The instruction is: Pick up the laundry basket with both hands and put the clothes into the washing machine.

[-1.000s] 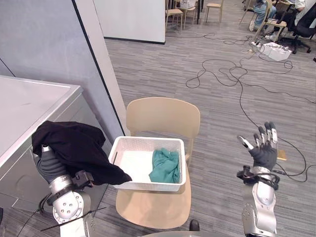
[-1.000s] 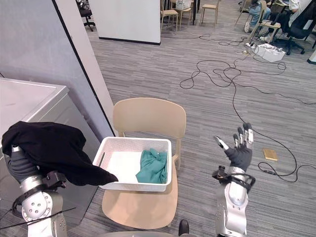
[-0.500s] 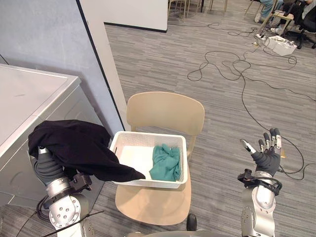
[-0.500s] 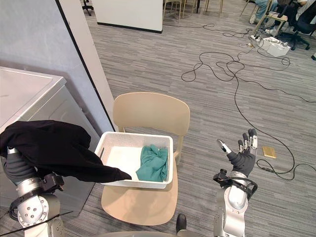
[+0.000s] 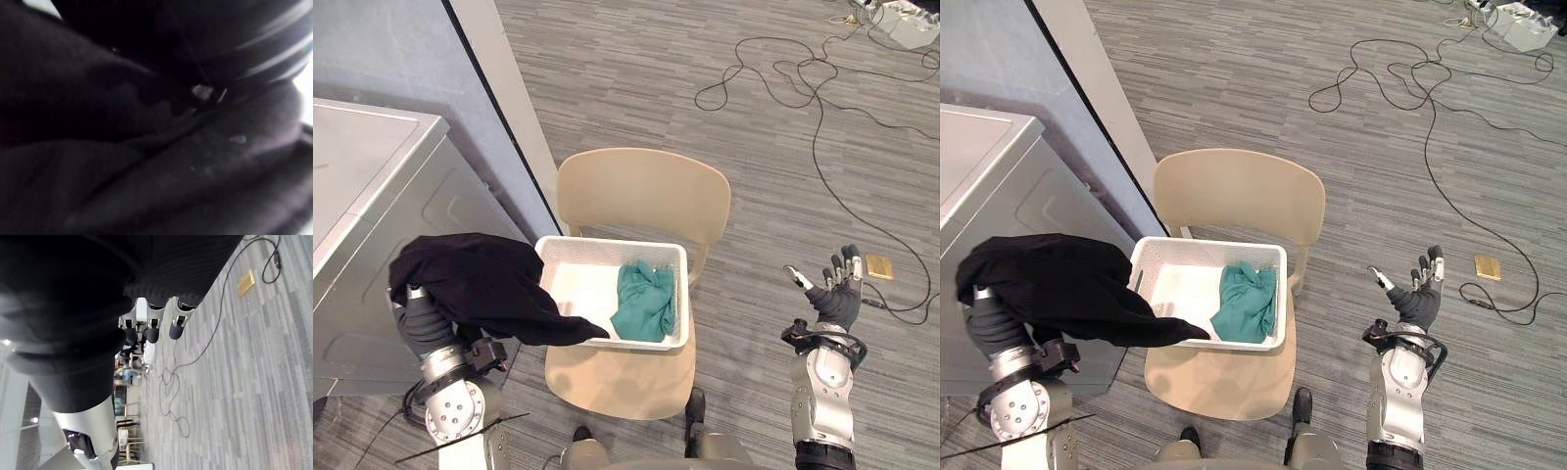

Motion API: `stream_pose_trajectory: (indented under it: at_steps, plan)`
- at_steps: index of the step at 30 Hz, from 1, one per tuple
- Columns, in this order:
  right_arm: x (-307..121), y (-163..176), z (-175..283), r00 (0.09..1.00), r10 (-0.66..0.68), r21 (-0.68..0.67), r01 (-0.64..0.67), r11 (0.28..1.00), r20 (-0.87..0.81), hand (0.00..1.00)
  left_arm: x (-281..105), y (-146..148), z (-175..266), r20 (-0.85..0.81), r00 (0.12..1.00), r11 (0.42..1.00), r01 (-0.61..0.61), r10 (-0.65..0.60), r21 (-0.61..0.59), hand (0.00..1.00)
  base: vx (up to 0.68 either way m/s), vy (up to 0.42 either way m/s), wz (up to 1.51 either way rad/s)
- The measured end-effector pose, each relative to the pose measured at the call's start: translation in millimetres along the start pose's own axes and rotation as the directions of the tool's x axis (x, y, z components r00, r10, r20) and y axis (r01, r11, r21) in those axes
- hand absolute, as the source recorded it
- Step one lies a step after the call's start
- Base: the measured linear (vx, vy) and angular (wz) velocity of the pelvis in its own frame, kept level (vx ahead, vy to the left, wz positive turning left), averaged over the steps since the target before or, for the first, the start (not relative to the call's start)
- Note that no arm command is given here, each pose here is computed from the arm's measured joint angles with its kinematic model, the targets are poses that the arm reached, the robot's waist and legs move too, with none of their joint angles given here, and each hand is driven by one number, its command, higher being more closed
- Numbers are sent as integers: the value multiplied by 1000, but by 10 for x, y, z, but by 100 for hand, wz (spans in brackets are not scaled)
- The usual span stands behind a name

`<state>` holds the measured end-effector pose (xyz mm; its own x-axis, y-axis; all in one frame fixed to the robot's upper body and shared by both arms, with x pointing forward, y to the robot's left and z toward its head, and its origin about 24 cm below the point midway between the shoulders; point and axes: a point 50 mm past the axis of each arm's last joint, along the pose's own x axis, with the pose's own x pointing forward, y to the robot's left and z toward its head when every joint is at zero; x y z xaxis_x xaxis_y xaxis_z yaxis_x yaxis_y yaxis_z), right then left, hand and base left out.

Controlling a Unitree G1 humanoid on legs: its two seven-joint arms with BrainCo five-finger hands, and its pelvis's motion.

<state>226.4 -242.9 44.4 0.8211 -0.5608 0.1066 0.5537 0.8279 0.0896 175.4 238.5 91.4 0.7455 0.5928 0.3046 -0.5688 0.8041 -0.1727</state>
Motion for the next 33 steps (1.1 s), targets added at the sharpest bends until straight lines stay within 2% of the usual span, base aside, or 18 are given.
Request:
stream_pose_trajectory:
  at_steps: [4, 9, 13, 19, 28, 33]
  plan:
    - [4, 20, -1, 1000, 7, -8, -7, 1000, -2, 0, 34, -102, -41, -11, 1000, 1000, 15, -15, -26, 100, -50, 69, -22]
    - [-23, 138, -27, 999, 24, 23, -23, 999, -31, 0, 99, -363, 32, 39, 995, 993, 92, -89, -78, 100, -153, 169, -19]
    - [-160, 394, -142, 983, 160, 22, -159, 987, -86, 0, -53, -296, -123, -62, 993, 995, 93, -96, -41, 100, -106, -51, 61]
    - [-17, 549, -293, 961, 235, -39, -243, 969, -144, 0, -149, -185, -321, -173, 984, 999, 36, -35, -2, 100, -175, -175, 25]
    - [67, 277, -426, 965, 168, -119, -194, 974, -199, 0, -208, -81, -355, -201, 980, 1000, 14, -10, 16, 100, -170, -118, 52]
    - [-66, -194, -566, 965, 25, -182, -75, 980, -261, 0, -274, -198, -485, -260, 964, 998, 60, -58, 1, 100, -83, 108, 148]
